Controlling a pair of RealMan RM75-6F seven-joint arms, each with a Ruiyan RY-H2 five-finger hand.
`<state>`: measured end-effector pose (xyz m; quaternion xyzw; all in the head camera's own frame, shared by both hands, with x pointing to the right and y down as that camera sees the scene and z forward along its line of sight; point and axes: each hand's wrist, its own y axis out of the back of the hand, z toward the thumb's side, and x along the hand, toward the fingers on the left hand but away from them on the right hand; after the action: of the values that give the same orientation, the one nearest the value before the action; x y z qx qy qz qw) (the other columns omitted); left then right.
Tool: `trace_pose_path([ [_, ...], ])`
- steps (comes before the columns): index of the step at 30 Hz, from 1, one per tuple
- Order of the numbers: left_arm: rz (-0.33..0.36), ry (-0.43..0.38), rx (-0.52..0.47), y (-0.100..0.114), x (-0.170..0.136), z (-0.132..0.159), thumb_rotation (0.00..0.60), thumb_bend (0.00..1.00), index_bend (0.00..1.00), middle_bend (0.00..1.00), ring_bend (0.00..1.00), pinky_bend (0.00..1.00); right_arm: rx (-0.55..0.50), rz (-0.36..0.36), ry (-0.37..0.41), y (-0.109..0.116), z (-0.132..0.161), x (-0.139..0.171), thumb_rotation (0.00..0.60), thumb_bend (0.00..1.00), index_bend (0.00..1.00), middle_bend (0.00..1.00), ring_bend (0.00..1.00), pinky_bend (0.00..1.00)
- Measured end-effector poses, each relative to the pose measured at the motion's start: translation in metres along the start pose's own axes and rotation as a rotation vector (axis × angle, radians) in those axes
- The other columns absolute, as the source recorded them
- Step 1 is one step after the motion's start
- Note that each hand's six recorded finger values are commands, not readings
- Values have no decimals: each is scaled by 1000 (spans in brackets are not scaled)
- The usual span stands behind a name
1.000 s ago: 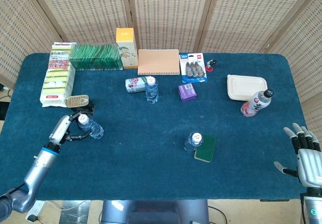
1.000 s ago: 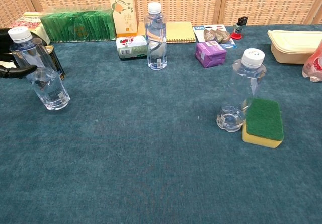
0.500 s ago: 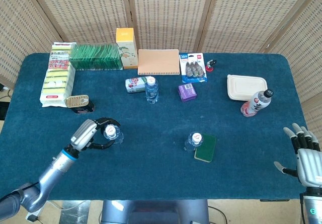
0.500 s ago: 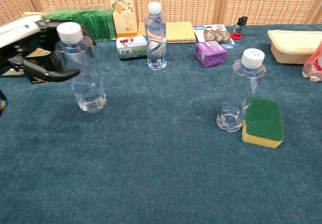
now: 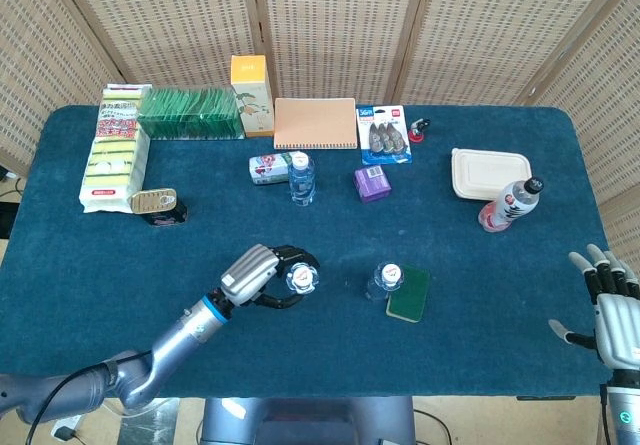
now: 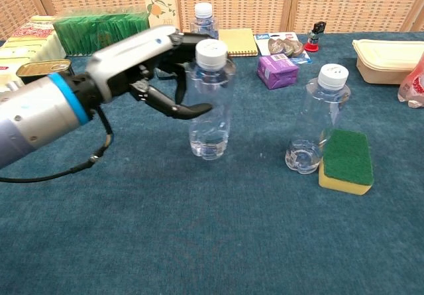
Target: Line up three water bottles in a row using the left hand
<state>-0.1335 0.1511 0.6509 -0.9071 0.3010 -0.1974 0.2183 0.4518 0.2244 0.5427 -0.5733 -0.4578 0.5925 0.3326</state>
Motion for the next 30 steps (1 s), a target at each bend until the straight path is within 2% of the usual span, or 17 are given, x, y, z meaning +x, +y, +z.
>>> trace_pose_path([
  [9, -29, 18, 0, -27, 29, 6, 600, 393, 553, 506, 395, 569, -14, -1, -18, 3, -7, -2, 600, 0, 133, 42, 0, 0],
  [20, -33, 43, -12, -40, 34, -8, 600, 377, 549, 502, 392, 545, -17, 4, -20, 3, -9, -4, 600, 0, 133, 42, 0, 0],
  [22, -39, 38, -20, -42, 33, -7, 600, 371, 489, 455, 359, 499, -17, 5, -19, 3, -9, -4, 600, 0, 133, 42, 0, 0],
  [24, -44, 34, -35, -43, 33, -7, 600, 369, 335, 347, 280, 435, -15, 7, -19, 2, -9, -4, 600, 0, 133, 42, 0, 0],
  [30, -38, 31, -54, -37, 30, -12, 600, 350, 70, 154, 142, 309, -14, 8, -21, 2, -9, -4, 598, 0, 133, 42, 0, 0],
])
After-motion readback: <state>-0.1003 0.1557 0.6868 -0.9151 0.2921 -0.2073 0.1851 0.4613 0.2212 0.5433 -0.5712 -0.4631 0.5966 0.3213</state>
